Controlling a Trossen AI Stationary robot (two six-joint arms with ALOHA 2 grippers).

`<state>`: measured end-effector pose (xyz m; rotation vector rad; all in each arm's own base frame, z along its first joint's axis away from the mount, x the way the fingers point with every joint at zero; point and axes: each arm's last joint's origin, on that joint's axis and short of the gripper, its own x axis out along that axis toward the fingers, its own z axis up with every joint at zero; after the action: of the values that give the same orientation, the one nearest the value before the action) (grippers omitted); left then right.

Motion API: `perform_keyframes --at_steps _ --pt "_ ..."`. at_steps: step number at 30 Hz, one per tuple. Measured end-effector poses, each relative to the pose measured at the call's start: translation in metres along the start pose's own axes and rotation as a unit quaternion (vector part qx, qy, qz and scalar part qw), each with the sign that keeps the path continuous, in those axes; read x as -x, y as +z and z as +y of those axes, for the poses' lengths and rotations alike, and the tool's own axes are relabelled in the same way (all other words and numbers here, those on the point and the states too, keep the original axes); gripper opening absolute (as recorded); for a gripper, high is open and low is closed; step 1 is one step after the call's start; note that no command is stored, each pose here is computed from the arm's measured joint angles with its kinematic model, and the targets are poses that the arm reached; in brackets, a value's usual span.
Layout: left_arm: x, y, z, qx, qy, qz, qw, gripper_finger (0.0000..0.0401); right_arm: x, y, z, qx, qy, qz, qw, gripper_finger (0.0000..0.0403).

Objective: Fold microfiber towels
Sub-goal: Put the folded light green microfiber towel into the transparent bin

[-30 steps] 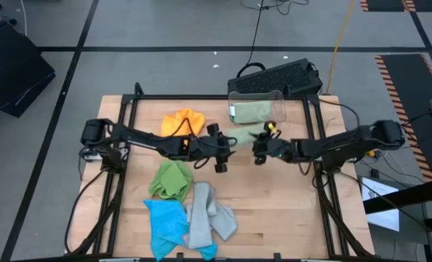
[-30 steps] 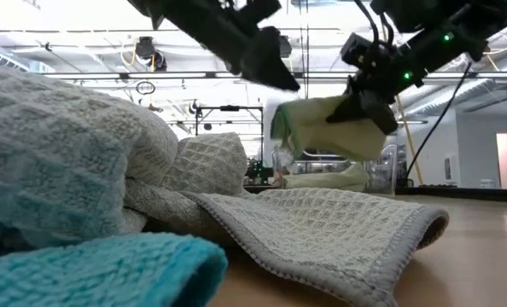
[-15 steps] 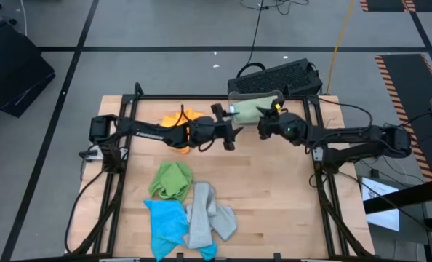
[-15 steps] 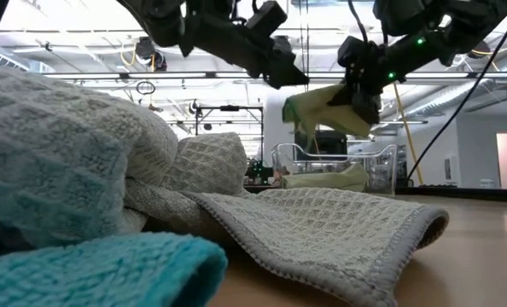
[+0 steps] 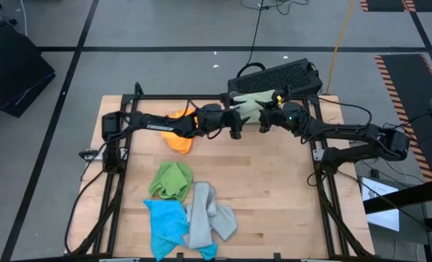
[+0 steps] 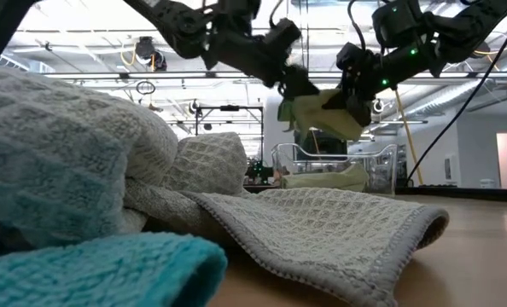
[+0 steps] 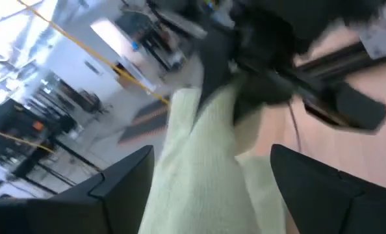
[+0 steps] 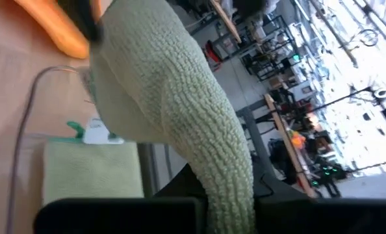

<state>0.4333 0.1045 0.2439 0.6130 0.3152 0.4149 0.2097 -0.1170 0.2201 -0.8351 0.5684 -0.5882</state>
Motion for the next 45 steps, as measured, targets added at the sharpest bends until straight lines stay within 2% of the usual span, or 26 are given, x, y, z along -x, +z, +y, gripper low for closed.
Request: perform_keyframes --at_steps 3,6,10,16,19,21,28,32,35,41,45 --pt "-0.018 -0.011 -0.010 -0.013 -0.016 0.036 0.999 0.0308 -0.001 -0.002 -0.001 -0.002 -0.003 0.003 1.000 0.0018" --pt "-0.031 -0.021 -0.018 -0.030 0.012 0.079 0.996 0.0280 -0.001 -0.004 -0.001 0.006 0.009 0.001 1.000 0.0018" --pt "-0.036 -0.022 -0.015 -0.060 0.036 0.095 0.993 0.0198 -0.002 -0.009 -0.001 0.018 0.030 0.000 0.999 0.0018" --pt "-0.037 -0.034 -0.007 -0.085 0.013 0.118 0.989 0.0054 -0.005 -0.019 -0.004 0.029 0.068 -0.018 0.997 0.0018" --pt "-0.040 -0.041 0.000 -0.085 -0.012 0.107 0.991 0.0017 -0.006 -0.025 -0.007 0.029 0.076 -0.020 0.997 0.0019" --pt "-0.041 -0.044 0.006 -0.081 -0.015 0.102 0.991 0.0019 -0.006 -0.029 -0.009 0.028 0.084 -0.027 0.996 0.0021" --pt "-0.044 -0.048 0.019 -0.071 0.015 0.101 0.992 0.0079 -0.011 -0.044 -0.013 0.021 0.119 -0.046 0.992 0.0026" --pt "-0.043 -0.051 0.020 -0.075 0.042 0.130 0.988 0.0104 -0.017 -0.052 -0.009 0.018 0.140 -0.038 0.989 0.0025" --pt "-0.040 -0.051 0.024 -0.081 0.056 0.152 0.983 0.0128 -0.021 -0.056 -0.006 0.040 0.144 -0.034 0.988 0.0025" --pt "-0.031 -0.042 0.039 -0.076 0.101 0.177 0.976 0.0163 -0.033 -0.058 -0.006 0.094 0.103 -0.044 0.989 0.0025" --pt "-0.023 -0.039 0.049 -0.062 0.099 0.194 0.974 0.0166 -0.038 -0.060 -0.005 0.136 0.082 -0.042 0.986 0.0025"
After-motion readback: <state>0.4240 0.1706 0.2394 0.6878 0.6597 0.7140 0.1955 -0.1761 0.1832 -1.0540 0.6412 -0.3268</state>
